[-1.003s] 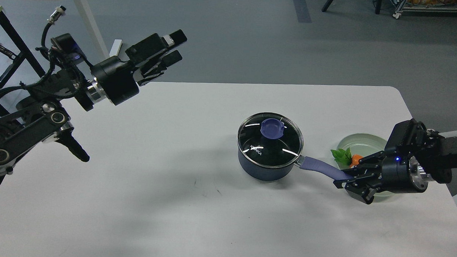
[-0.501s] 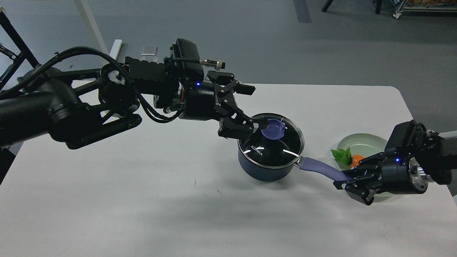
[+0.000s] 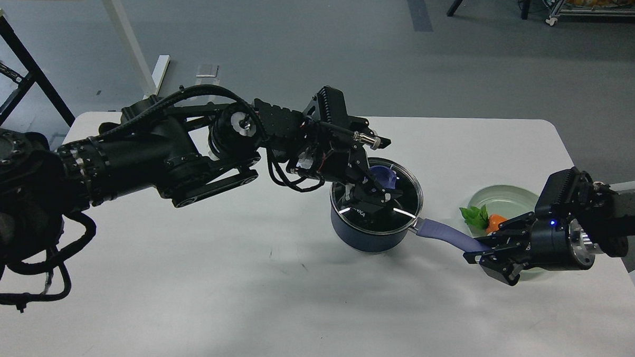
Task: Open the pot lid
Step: 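Reach the left gripper over the pan toward the purple lid knob, then close the left gripper on the purple knob of the glass lid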
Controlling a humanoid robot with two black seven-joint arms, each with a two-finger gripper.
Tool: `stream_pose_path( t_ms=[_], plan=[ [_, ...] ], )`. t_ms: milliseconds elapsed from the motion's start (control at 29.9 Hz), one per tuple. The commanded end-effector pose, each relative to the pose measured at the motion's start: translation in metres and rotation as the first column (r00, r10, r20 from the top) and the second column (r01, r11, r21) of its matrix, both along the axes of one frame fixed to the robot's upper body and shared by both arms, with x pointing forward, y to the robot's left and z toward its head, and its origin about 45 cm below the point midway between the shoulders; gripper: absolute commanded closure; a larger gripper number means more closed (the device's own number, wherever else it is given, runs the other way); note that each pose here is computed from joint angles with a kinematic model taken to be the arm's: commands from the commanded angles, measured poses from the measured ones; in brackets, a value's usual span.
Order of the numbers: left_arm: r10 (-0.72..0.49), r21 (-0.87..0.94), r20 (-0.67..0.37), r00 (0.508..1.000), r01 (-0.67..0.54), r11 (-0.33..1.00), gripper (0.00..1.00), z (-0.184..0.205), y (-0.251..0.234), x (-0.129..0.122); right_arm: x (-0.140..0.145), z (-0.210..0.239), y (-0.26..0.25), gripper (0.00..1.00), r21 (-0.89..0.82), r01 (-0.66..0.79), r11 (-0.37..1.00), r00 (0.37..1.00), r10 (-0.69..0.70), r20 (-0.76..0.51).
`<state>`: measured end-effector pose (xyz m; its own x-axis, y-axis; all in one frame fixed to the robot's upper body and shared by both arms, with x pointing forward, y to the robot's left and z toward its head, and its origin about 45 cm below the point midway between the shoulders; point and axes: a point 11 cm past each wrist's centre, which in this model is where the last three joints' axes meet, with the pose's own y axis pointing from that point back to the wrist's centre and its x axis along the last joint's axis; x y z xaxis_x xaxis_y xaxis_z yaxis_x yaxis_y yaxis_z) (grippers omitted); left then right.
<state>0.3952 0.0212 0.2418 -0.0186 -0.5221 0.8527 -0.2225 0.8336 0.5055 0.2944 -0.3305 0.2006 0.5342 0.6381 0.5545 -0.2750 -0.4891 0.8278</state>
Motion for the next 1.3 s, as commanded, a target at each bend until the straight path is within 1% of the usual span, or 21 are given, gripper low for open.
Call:
stream_pose_path(
  t_ms=[0,267,401,501,969,1270],
  plan=[
    [0.016,0.000,-0.006,1.000,-0.016,1.000,0.01,-0.004,-0.006,0.003,0.000,0.000,-0.001,0.69,-0.001,0.001,1.000,1.000,-0.001,0.000],
    [0.058,-0.017,-0.054,0.997,-0.059,0.998,0.01,-0.015,-0.012,0.006,0.000,0.000,-0.001,0.69,-0.002,0.003,1.000,1.000,-0.003,0.001],
    [0.105,-0.030,-0.096,0.990,-0.108,0.994,0.01,-0.025,-0.008,0.009,-0.001,-0.001,-0.001,0.69,-0.001,0.001,1.000,1.000,-0.001,-0.003],
    [0.112,-0.039,-0.126,0.986,-0.118,0.992,0.01,-0.032,-0.009,0.006,-0.002,-0.001,-0.002,0.69,-0.002,0.003,1.000,1.000,-0.003,-0.004],
    [0.158,-0.037,-0.163,0.974,-0.166,0.985,0.01,-0.047,0.002,0.007,-0.003,-0.003,-0.002,0.68,-0.003,0.004,1.000,1.000,-0.004,-0.010],
    [0.162,-0.044,-0.161,0.974,-0.171,0.984,0.01,-0.047,0.003,0.008,-0.003,-0.003,-0.002,0.68,-0.002,0.005,1.000,1.000,-0.005,-0.012]
  ],
)
